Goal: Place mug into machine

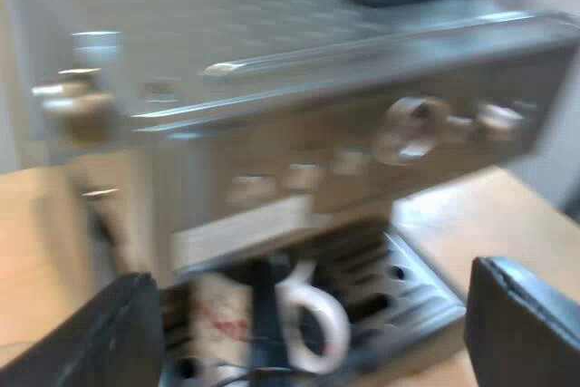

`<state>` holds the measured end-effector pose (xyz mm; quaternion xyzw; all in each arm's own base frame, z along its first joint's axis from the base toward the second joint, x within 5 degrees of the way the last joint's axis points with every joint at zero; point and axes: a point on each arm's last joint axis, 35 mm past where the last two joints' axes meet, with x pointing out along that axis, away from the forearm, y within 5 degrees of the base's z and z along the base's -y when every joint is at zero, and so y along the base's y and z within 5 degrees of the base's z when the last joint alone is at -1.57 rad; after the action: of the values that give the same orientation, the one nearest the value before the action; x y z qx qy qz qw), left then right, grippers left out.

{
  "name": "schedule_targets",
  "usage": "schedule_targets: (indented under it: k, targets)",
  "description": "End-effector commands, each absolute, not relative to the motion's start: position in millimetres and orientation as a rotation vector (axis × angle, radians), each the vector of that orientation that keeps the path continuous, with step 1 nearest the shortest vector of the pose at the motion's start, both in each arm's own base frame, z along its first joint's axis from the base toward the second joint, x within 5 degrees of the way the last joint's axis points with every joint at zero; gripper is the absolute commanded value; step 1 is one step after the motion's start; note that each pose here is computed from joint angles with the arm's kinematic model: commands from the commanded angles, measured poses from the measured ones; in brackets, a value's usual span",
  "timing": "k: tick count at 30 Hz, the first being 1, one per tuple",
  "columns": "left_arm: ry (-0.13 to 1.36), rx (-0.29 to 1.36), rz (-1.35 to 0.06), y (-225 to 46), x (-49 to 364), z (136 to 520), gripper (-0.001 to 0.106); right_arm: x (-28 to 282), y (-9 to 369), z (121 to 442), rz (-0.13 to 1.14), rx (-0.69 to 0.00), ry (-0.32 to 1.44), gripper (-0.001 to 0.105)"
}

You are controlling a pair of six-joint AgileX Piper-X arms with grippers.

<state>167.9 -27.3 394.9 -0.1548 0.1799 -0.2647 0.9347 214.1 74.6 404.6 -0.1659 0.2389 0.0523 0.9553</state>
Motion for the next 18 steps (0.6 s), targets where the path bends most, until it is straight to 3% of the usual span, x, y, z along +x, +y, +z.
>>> schedule_targets:
  k: [1, 9, 18]
  targets:
    - [0.339, -0.329, -0.499, -19.9, 166.5, 401.1, 0.069, 202.4, 53.6, 414.2, 0.089, -0.336, 0.468, 0.094]
    - [0.353, -0.322, -0.486, -17.8, 156.3, 401.1, 0.069, 157.5, 0.7, 401.4, -0.084, -0.319, 0.465, 0.094]
    - [0.372, -0.199, -0.558, -29.2, 114.3, 401.7, 0.069, 93.5, -8.3, 389.2, -0.164, -0.299, 0.35, 0.094]
